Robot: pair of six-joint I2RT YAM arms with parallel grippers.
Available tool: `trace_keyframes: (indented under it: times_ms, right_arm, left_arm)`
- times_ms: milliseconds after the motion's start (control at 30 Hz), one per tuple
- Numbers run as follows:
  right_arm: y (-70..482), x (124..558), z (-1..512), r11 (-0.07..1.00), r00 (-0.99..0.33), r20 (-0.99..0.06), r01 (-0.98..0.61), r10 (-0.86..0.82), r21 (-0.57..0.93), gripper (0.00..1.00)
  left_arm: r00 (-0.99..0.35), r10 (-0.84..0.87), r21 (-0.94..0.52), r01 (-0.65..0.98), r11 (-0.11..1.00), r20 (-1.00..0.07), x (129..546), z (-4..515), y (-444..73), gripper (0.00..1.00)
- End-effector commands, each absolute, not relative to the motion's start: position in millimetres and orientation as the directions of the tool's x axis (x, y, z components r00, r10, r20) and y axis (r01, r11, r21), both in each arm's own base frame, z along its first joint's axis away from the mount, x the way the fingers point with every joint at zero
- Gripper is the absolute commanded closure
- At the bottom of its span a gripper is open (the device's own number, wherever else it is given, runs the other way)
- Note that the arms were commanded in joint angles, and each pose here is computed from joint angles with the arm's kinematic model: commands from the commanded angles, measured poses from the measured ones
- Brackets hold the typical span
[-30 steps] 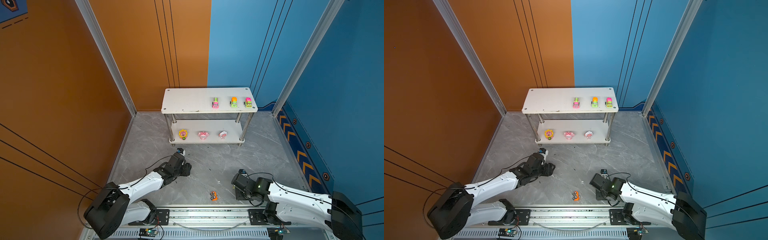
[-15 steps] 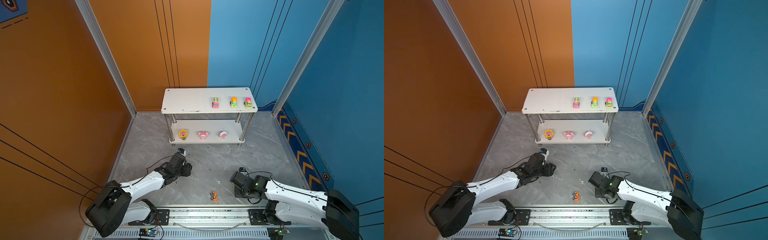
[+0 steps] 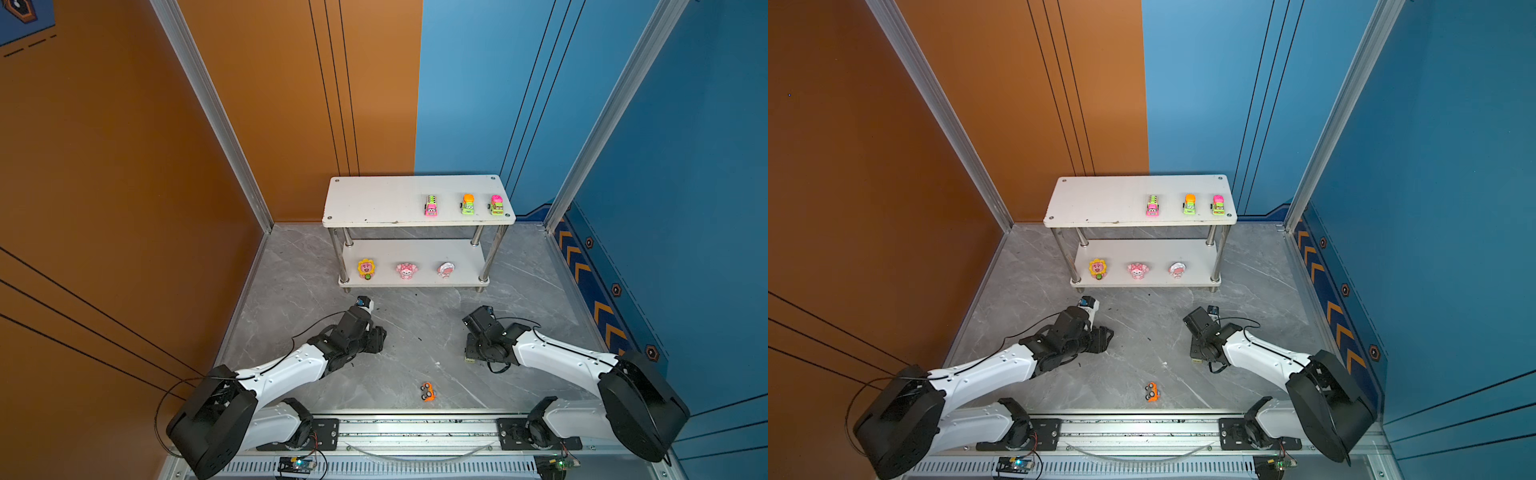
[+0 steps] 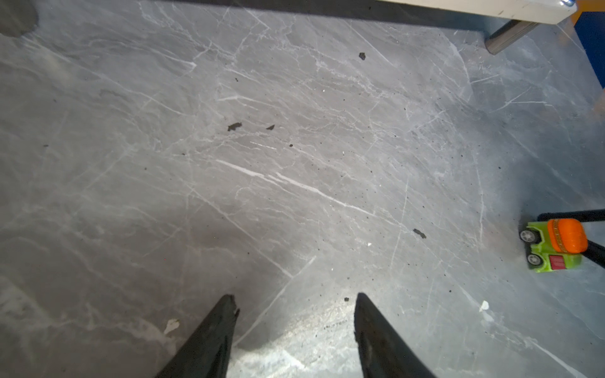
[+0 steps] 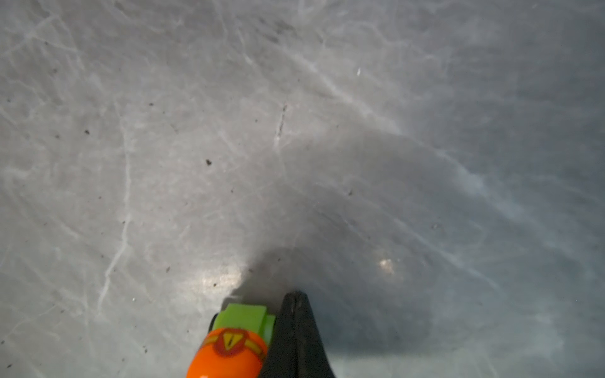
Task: Place and organize the plastic toys onto the shelf
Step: 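Close the right gripper on the orange-topped green truck, then lift the green truck and carry it to the top shelf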
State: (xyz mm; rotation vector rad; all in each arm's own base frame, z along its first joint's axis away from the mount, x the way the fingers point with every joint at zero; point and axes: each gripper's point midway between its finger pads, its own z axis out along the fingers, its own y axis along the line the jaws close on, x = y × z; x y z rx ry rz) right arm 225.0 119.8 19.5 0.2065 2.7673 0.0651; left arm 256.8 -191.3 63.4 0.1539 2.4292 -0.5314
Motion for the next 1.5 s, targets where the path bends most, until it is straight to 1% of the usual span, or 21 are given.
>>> trace_keyframes:
  times_ms: [0,33,100,200,267,400,433,500,600,767,933,1100,1233,1333,1467]
  right_arm:
    - [109,224,31,0.996,-0.927,-0.363,0.092,0.089,0.011,1.00]
    - [105,221,36,0.995,-0.926,-0.366,0.098,0.093,0.006,1.00]
    - [96,214,45,0.994,-0.920,-0.378,0.113,0.105,0.003,0.96]
    - [88,203,59,0.990,-0.907,-0.398,0.134,0.137,0.035,0.76]
    - [94,199,66,0.986,-0.899,-0.405,0.139,0.166,0.095,0.58]
    - [123,197,69,0.981,-0.904,-0.398,0.097,0.158,0.169,0.38]
    - [134,196,69,0.981,-0.908,-0.396,0.068,0.136,0.179,0.35]
    - [148,196,65,0.982,-0.918,-0.382,0.035,0.105,0.185,0.34]
    - [155,198,52,0.988,-0.931,-0.357,0.021,0.076,0.155,0.34]
    - [153,200,33,0.993,-0.937,-0.342,0.030,0.069,0.118,0.43]
    - [151,211,34,0.995,-0.923,-0.379,0.033,0.066,0.093,0.55]
    - [152,221,37,0.999,-0.922,-0.387,0.006,0.019,0.035,0.72]
    - [154,221,39,1.000,-0.927,-0.376,-0.013,-0.005,0.019,0.77]
    - [160,223,51,0.999,-0.923,-0.384,-0.041,-0.032,0.016,0.80]
    - [177,236,96,0.993,-0.896,-0.434,-0.112,-0.093,0.019,0.81]
  left_arm:
    - [-0.769,-0.002,-0.325,0.268,0.907,-0.640,259,75,-195,0.40]
    - [-0.766,-0.003,-0.321,0.266,0.909,-0.643,259,75,-193,0.39]
    - [-0.762,-0.004,-0.317,0.265,0.911,-0.648,259,75,-192,0.39]
    - [-0.757,-0.007,-0.318,0.265,0.910,-0.653,261,77,-193,0.39]
    - [-0.752,-0.011,-0.321,0.268,0.908,-0.659,264,79,-195,0.38]
    - [-0.751,-0.015,-0.332,0.274,0.903,-0.660,267,83,-200,0.39]
    - [-0.753,-0.014,-0.333,0.274,0.902,-0.658,268,83,-201,0.38]
    - [-0.755,-0.015,-0.336,0.274,0.901,-0.656,267,83,-202,0.38]
    - [-0.761,-0.014,-0.330,0.265,0.906,-0.649,265,80,-199,0.38]
    - [-0.762,-0.008,-0.311,0.255,0.915,-0.648,261,77,-193,0.37]
    - [-0.758,-0.010,-0.308,0.253,0.917,-0.652,264,77,-192,0.37]
    - [-0.766,-0.002,-0.313,0.260,0.913,-0.643,263,74,-195,0.37]
    - [-0.766,-0.003,-0.309,0.256,0.916,-0.643,261,72,-192,0.36]
    - [-0.764,-0.005,-0.306,0.253,0.918,-0.645,261,72,-189,0.36]
    - [-0.759,-0.009,-0.305,0.251,0.919,-0.651,262,74,-187,0.36]
